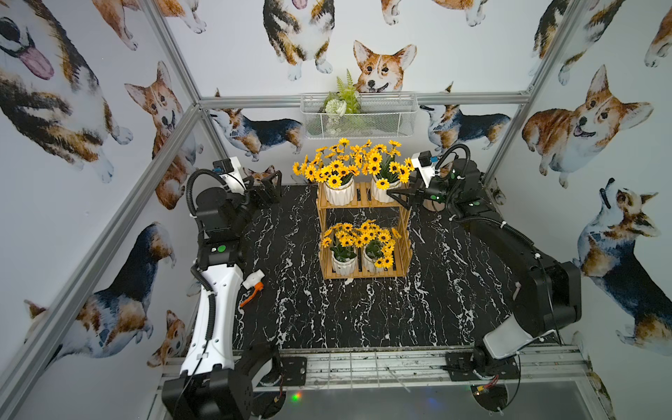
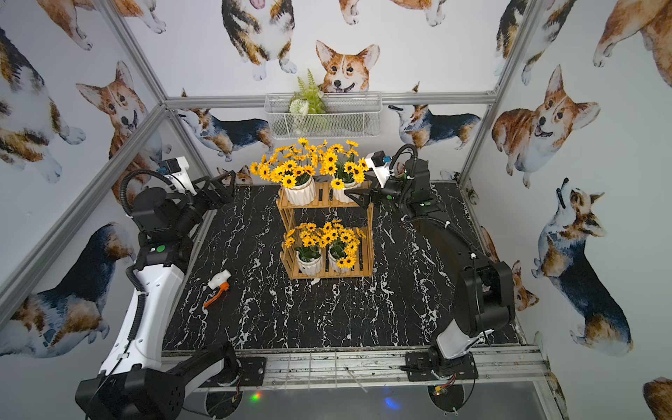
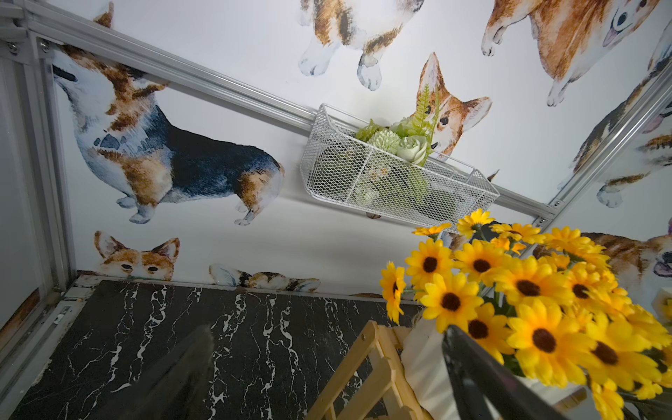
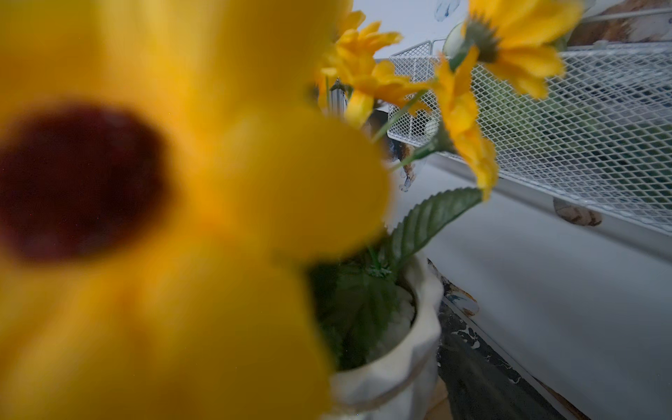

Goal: Take the sunflower pots off the shelves
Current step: Pick up the sunflower pot from the shelf.

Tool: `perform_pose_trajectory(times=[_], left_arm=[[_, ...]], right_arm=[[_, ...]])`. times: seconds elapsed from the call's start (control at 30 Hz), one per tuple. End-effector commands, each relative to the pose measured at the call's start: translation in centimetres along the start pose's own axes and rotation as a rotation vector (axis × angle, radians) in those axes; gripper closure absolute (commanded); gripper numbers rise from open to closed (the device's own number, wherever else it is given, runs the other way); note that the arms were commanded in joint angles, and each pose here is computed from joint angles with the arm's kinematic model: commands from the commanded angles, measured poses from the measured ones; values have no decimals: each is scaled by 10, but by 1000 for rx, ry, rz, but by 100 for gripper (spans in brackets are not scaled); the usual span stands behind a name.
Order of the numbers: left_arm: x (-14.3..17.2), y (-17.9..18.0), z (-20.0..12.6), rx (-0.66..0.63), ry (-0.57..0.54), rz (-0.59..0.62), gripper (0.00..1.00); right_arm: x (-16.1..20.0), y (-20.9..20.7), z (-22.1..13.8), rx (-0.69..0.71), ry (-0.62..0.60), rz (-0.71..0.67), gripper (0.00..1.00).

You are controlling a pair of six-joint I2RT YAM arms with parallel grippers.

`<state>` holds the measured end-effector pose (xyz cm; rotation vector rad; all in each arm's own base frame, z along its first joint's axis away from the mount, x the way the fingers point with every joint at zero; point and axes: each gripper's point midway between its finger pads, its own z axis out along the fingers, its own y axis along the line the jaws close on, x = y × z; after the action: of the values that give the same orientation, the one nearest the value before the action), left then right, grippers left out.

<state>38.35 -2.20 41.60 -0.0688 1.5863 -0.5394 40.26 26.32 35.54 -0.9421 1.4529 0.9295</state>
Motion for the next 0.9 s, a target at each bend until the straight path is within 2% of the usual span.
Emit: perform_pose_trajectory(times=[0.0,0.87], left_arm=[[-5,-2,-2,3,-16,20,0],[-7,-5,-6,8,-22,20,0]], right_arm=[[-5,3,5,-23,-10,-26,0],[-5,-7,24,-17,-6,-16,0]])
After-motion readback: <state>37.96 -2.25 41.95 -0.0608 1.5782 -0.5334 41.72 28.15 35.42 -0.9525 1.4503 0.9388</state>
